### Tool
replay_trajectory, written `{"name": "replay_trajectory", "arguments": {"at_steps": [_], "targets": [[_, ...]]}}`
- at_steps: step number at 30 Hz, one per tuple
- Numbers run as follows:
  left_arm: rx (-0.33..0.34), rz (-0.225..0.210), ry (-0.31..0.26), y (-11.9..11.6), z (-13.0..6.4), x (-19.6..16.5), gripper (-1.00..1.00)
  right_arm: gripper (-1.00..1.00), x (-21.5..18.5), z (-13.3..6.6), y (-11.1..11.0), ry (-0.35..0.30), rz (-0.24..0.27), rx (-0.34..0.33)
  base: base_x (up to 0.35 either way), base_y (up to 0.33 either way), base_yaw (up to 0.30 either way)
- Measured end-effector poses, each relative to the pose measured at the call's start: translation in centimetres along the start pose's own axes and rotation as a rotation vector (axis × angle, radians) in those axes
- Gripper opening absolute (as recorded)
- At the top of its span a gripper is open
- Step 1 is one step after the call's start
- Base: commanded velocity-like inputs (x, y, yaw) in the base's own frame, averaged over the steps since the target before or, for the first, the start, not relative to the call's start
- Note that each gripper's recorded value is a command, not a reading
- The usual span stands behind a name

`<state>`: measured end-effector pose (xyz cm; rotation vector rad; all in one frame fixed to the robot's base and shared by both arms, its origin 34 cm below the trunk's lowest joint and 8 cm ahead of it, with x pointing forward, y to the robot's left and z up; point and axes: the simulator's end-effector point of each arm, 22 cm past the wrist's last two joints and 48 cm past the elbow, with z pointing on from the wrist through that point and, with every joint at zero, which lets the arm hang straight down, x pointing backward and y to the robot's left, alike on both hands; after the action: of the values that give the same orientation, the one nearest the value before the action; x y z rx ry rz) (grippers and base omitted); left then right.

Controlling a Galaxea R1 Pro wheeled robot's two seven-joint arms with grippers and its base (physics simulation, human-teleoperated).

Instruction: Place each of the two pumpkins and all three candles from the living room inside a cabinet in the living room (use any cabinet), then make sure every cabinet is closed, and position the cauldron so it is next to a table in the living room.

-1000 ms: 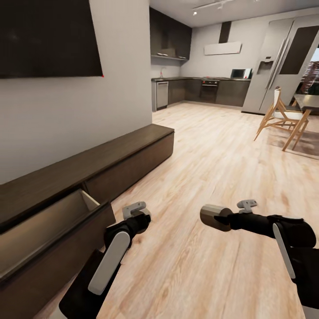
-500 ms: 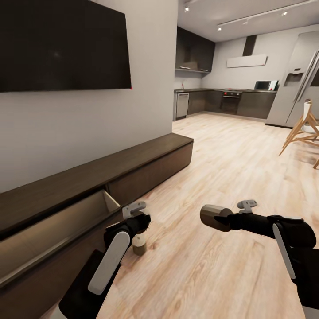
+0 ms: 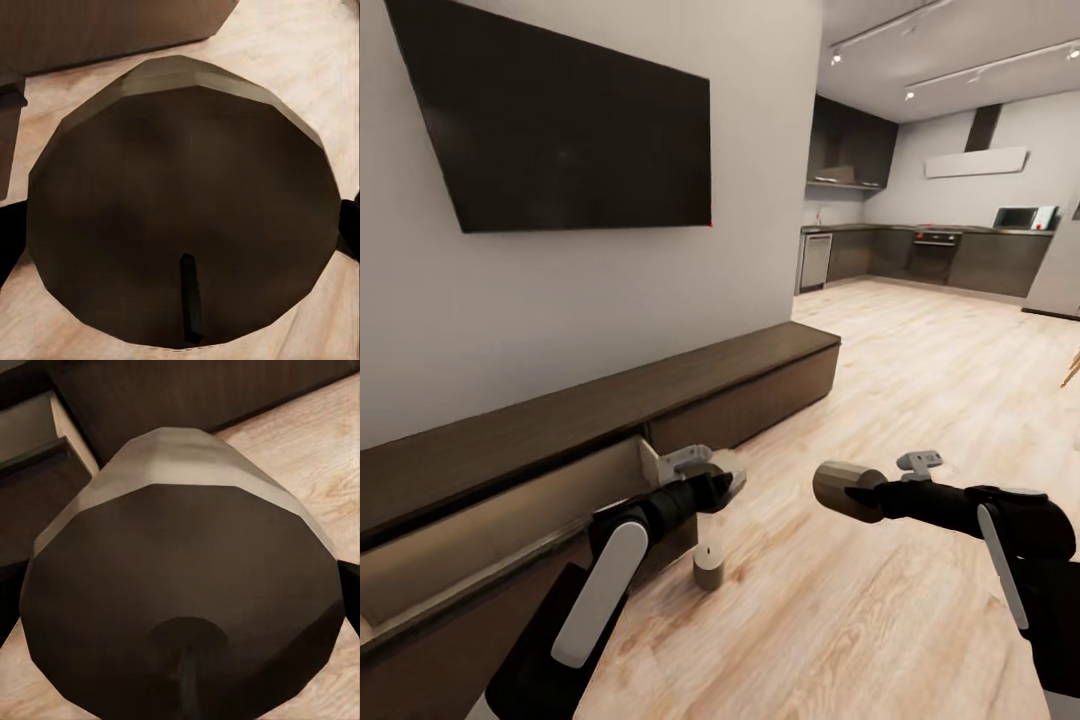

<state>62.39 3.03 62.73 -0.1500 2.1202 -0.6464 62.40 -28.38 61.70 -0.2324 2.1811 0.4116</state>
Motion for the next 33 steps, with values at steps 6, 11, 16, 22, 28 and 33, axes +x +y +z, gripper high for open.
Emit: {"name": "replay_trajectory", "arguments": {"at_steps": [6, 11, 16, 22, 28, 33], "targets": [[-0.024, -0.031, -0.051, 2.1, -1.1, -2.7, -1.00, -1.00, -1.1, -1.1, 0.2, -0.025, -0.010, 0.003, 0.000, 0.000, 0.288], [-0.046, -0.041, -0.089, 3.6, -2.2, -4.5, -1.00, -1.00, -2.0, -2.0, 0.4, -0.046, -0.018, 0.006, 0.000, 0.000, 0.288], [-0.201, -0.046, -0.093, 7.2, -3.5, -5.2, -1.00, -1.00, -2.8, -2.7, 1.2, -0.066, -0.025, -0.005, 0.000, 0.000, 0.287], [-0.254, -0.035, -0.064, 7.3, -3.9, -4.4, -1.00, -1.00, -4.0, -3.2, 1.5, -0.069, -0.026, -0.008, 0.000, 0.000, 0.286], [-0.266, -0.034, -0.045, 7.0, -4.0, -4.5, -1.00, -1.00, -5.1, -3.5, 1.7, -0.064, -0.026, -0.009, 0.000, 0.000, 0.281], [-0.276, -0.036, -0.031, 6.9, -4.1, -4.7, -1.00, -1.00, -6.1, -3.8, 1.9, -0.061, -0.025, -0.013, 0.000, 0.000, 0.223]]}}
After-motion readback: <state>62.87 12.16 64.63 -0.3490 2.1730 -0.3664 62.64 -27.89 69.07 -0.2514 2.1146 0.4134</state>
